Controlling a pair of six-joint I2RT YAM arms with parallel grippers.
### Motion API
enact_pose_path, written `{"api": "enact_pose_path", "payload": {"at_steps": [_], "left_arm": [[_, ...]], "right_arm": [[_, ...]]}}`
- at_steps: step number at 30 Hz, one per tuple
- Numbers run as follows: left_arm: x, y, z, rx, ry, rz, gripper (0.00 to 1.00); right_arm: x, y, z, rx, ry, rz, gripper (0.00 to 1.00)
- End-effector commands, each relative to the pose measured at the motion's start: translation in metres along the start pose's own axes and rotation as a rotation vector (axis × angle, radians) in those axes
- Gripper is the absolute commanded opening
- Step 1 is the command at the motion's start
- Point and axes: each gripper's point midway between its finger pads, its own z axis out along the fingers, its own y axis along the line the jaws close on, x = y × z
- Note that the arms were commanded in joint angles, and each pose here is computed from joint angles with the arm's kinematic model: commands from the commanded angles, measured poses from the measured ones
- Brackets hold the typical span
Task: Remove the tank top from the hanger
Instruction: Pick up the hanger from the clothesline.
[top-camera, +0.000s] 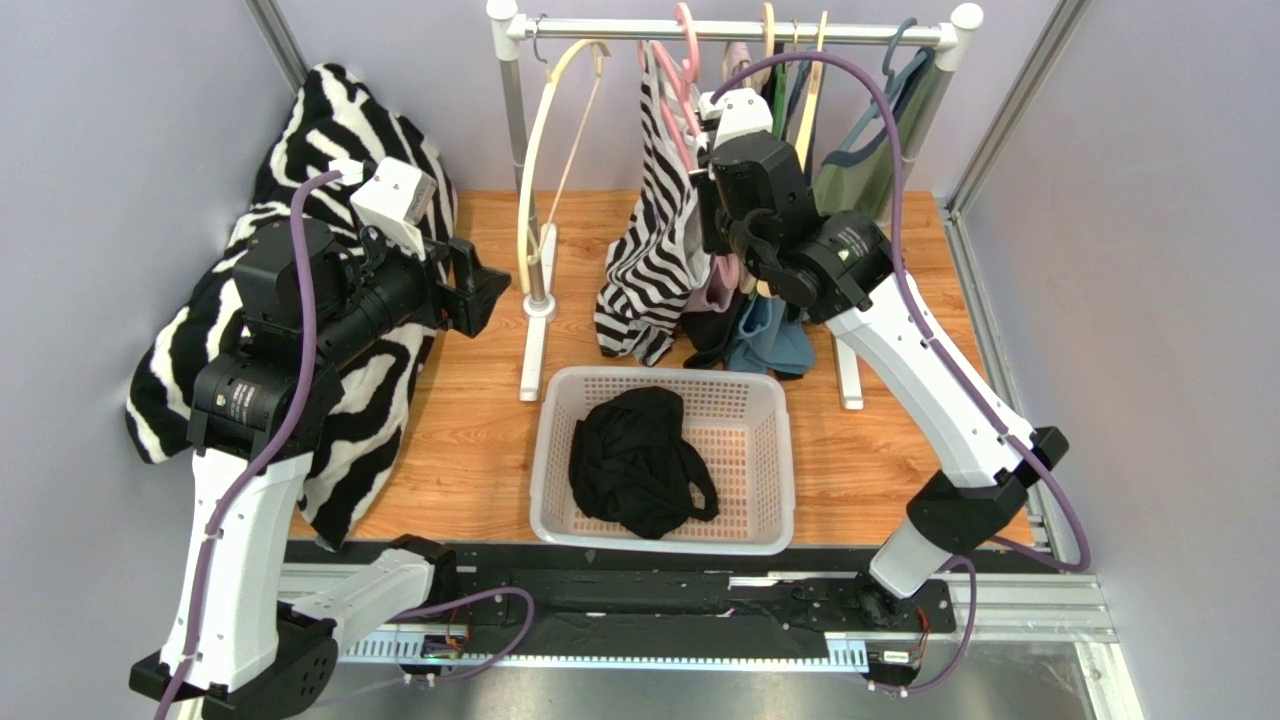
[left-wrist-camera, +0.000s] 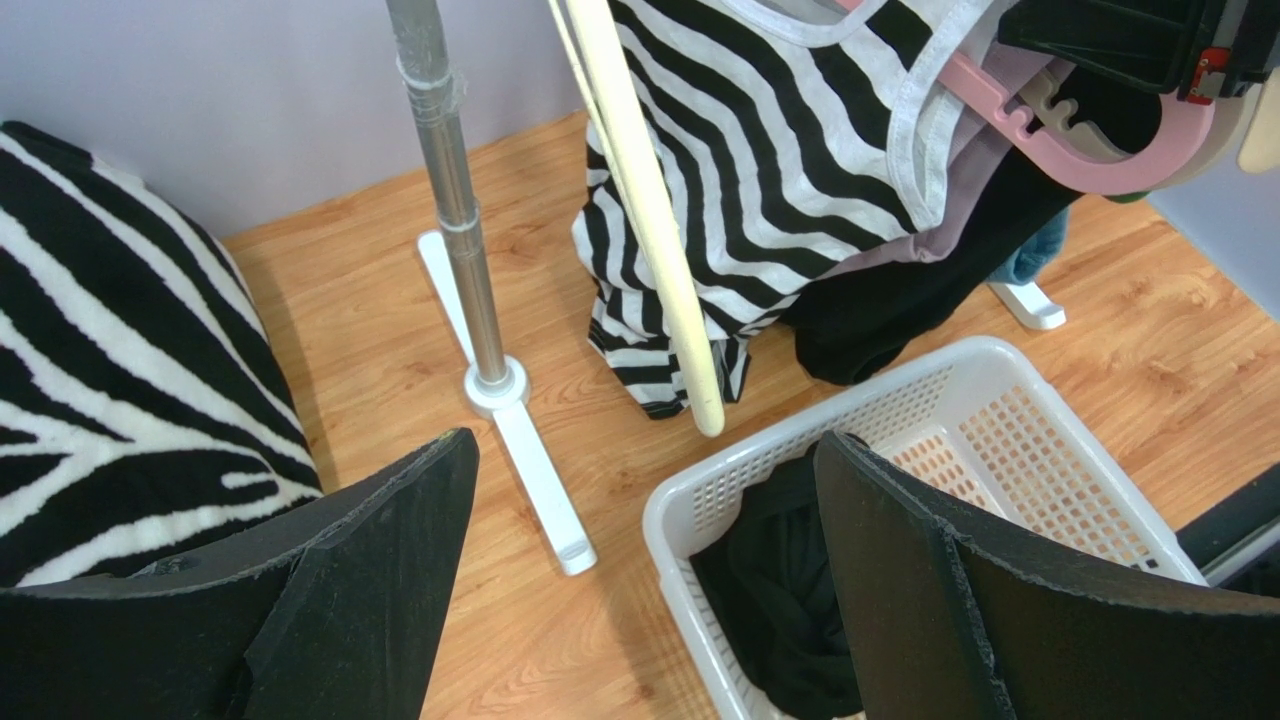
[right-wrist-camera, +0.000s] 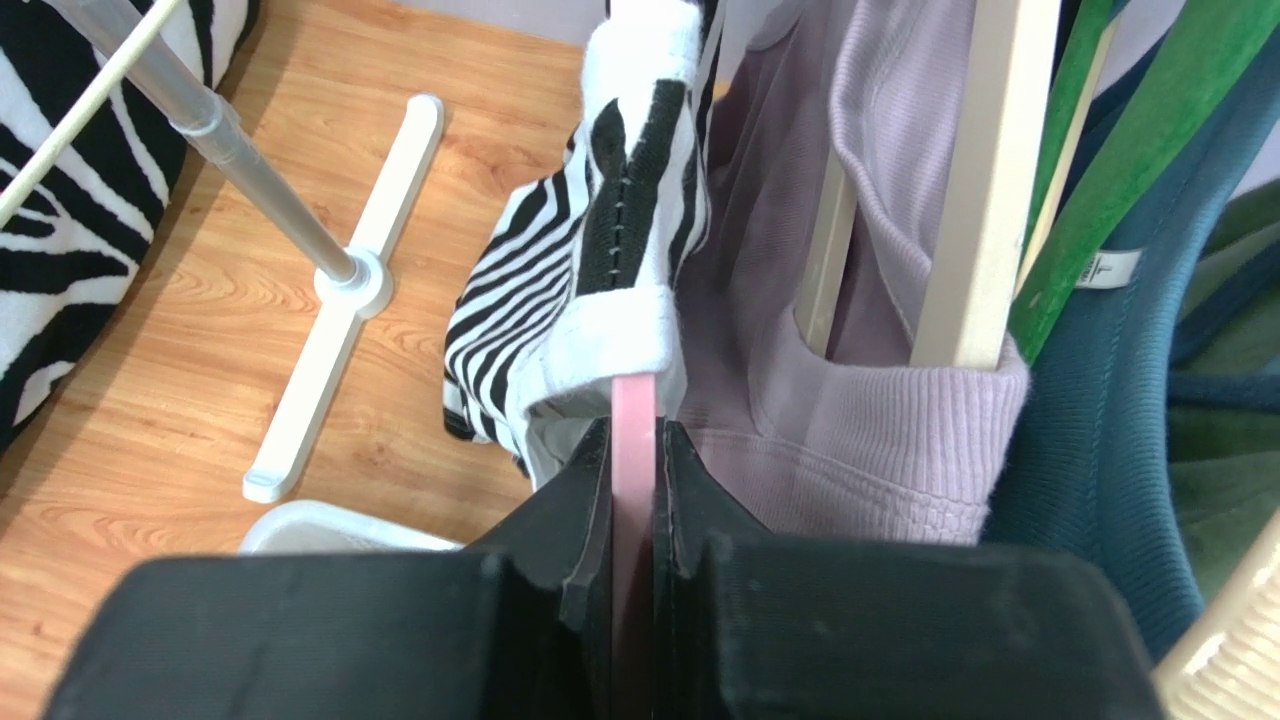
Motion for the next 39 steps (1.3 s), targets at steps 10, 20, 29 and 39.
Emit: {"api": "enact_pose_path", "payload": {"at_steps": [10, 20, 29, 39], "left_arm": [[-0.010, 0.000, -0.004, -0.003, -0.047, -0.001, 0.91], [-0.012, -0.001, -0.005, 0.003, -0.050, -0.005, 0.91], [-0.013, 0.000, -0.006, 0.001, -0.054, -0.009, 0.91], [-0.012, 0.001, -0.006, -0.001, -0.052, -0.013, 0.91]], "right_arm": [[-0.095, 0.003, -0.049, -0.092, -0.400, 0.066, 0.00], [-0.023, 0.018, -0.054, -0.197, -0.247, 0.061, 0.00], [-0.004, 0.025, -0.122, -0.364, -0.268, -0.054, 0.00], [-0.053, -0.013, -0.243, -0.563, -0.501, 0.010, 0.00]]}}
